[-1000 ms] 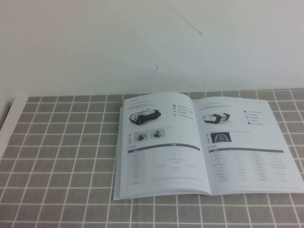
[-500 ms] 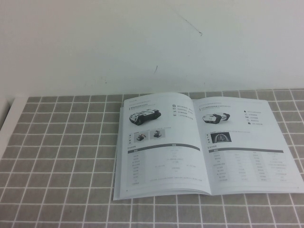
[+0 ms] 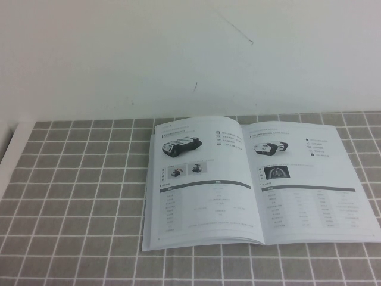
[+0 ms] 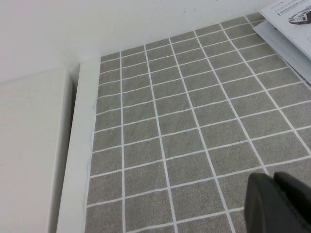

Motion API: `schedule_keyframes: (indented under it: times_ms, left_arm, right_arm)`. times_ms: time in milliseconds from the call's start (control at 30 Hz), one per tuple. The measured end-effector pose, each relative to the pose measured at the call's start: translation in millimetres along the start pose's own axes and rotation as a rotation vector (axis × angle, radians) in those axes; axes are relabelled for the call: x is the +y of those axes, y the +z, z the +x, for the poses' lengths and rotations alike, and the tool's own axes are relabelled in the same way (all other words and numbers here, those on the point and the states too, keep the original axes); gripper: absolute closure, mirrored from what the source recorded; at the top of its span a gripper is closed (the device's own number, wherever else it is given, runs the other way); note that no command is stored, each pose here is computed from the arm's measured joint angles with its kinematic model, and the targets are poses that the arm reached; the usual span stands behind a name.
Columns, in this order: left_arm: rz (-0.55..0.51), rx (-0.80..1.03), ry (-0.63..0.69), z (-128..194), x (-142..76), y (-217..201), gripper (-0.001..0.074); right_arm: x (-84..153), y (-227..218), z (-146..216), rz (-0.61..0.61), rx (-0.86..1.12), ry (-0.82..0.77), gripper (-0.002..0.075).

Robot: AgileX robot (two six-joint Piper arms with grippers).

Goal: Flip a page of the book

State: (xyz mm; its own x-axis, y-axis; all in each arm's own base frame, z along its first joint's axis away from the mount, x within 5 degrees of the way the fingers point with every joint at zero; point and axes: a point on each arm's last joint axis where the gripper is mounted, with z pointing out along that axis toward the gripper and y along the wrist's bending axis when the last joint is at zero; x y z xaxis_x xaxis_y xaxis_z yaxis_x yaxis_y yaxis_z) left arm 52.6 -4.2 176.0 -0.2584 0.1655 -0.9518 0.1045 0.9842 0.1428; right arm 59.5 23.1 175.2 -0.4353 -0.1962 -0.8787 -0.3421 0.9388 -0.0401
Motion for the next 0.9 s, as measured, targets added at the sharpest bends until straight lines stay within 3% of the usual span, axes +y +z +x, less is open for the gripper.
schedule_keyframes:
  times_ms: [267, 900]
  left_arm:
    - [0.0, 0.0, 0.0, 0, 0, 0, 0.0737]
    - [0.0, 0.002, 0.002, 0, 0, 0, 0.0737]
  right_arm:
    - [-4, -16, -2, 0.144, -0.18, 0.032, 0.0727]
    - [-8, -9, 11, 0.19, -0.138, -0.035, 0.0727]
